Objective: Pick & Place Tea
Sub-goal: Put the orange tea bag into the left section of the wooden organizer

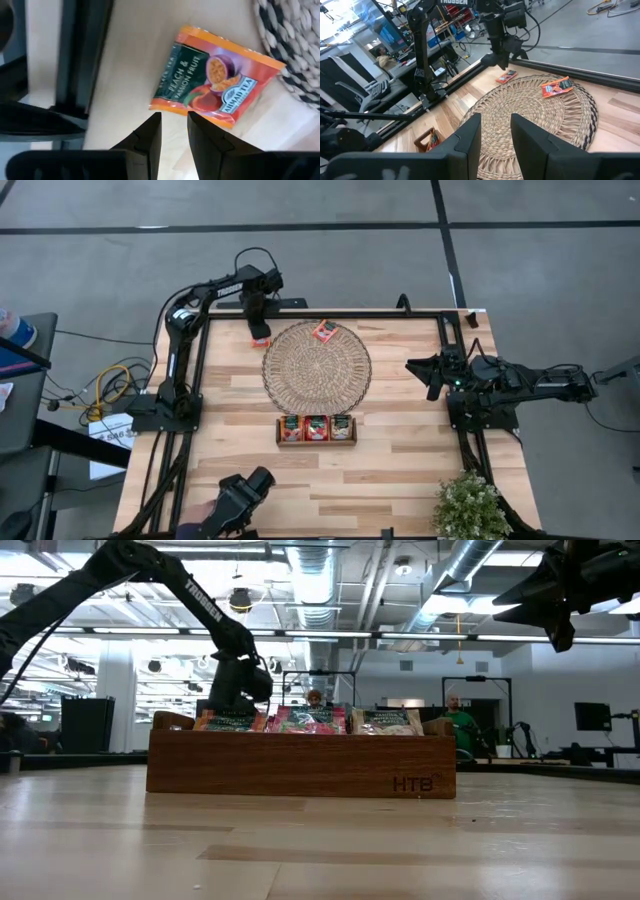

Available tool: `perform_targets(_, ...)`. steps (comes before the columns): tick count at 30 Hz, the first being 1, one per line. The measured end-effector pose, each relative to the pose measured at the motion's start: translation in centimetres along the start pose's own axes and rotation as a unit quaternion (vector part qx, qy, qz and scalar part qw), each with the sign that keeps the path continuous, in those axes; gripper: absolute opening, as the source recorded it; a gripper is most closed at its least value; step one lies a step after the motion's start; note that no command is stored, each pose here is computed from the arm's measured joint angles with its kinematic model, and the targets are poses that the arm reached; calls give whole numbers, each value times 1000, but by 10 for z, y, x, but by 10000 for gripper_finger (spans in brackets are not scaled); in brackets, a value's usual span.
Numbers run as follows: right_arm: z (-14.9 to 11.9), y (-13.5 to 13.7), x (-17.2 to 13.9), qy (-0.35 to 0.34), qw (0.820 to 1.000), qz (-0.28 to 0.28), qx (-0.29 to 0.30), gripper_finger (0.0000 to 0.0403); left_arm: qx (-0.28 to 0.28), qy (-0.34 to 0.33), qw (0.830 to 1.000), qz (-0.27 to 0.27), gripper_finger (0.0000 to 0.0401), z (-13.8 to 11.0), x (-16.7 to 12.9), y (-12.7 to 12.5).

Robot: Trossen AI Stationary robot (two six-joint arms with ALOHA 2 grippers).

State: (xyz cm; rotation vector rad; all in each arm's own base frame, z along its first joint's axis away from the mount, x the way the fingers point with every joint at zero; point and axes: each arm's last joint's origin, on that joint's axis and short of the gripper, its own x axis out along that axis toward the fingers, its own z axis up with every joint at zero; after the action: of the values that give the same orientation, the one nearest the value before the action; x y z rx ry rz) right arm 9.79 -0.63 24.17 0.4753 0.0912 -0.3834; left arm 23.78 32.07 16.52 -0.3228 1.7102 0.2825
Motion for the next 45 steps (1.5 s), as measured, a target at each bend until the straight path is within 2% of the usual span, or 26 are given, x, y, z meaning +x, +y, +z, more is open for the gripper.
perform_targets(18, 0, 0, 0, 0, 1000, 0, 0, 98, 34, -42, 998, 25, 85, 9, 5, 1)
perform_targets(24, 0, 0, 0, 0, 1000, 0, 0, 98, 39, -55, 998, 11, 85, 11, 5, 1)
perform_targets(38, 0, 0, 0, 0, 1000, 1, 5, 98, 40, -28, 999, -4, 85, 18, 28, 2)
perform_targets(41, 0, 0, 0, 0, 1000, 0, 5, 98, 40, -24, 999, -10, 74, 17, 29, 1)
perform_targets(45, 0, 0, 0, 0, 1000, 0, 5, 98, 40, -21, 999, -13, 39, 17, 30, 1)
